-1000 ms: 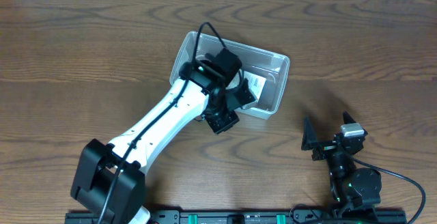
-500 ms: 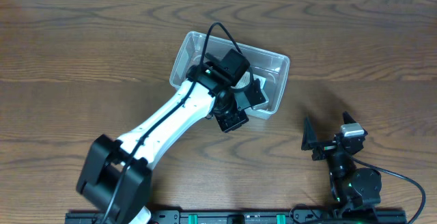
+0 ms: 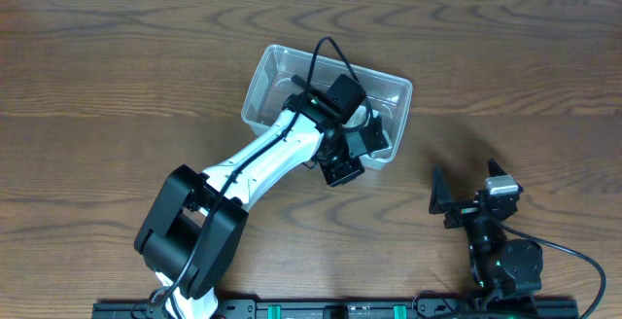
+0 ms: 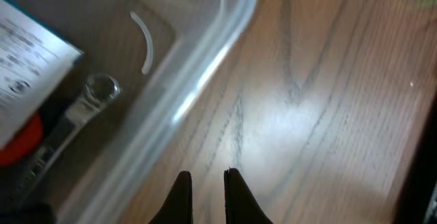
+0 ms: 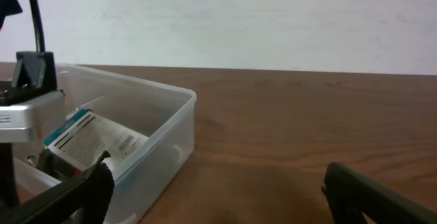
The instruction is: Pack container
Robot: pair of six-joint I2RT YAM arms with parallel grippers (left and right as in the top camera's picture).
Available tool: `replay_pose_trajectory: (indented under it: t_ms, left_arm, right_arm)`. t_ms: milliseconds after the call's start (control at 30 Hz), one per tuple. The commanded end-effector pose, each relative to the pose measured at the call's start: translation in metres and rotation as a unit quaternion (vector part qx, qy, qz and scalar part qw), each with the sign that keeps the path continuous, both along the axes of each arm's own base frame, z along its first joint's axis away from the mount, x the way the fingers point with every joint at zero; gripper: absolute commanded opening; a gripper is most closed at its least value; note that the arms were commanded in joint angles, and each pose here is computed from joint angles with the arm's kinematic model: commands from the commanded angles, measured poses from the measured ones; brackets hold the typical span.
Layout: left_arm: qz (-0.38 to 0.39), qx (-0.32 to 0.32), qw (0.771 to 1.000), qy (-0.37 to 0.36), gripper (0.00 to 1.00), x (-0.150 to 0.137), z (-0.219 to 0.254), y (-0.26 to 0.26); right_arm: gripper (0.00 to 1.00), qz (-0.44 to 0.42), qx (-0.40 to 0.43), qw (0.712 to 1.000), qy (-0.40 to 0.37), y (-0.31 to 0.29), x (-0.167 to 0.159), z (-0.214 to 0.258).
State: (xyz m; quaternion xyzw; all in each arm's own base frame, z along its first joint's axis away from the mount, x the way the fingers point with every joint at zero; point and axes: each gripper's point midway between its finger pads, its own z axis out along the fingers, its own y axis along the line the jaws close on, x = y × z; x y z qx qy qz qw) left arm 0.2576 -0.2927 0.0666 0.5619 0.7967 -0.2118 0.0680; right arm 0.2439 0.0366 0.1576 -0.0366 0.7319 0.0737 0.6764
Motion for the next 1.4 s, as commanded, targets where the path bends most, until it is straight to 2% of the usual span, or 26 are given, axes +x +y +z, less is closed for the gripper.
replay_pose_trajectory:
  t_ms: [0, 833, 1167, 1367]
  left_arm:
    - [-0.010, -0.011, 1.000, -0.008, 0.07, 0.002, -0.001, -0.004]
    - [0.048, -0.024, 0.986, -0.157, 0.09, 0.077, 0.010, -0.013]
    - [0.093, -0.035, 0.980, -0.174, 0.10, 0.108, 0.022, 0.002]
    - [0.091, -0.075, 0.986, -0.121, 0.10, 0.087, 0.045, -0.008]
  right_arm:
    - [0.99, 0.007, -0.006, 1.000, -0.002, 0.003, -0.001, 0.000]
    - [0.99, 0.007, -0.005, 1.000, -0.002, 0.003, -0.001, 0.000]
    - [0.99, 0.007, -0.005, 1.000, -0.002, 0.003, -0.001, 0.000]
    - [0.99, 0.007, -0.006, 1.000, -0.002, 0.003, -0.001, 0.000]
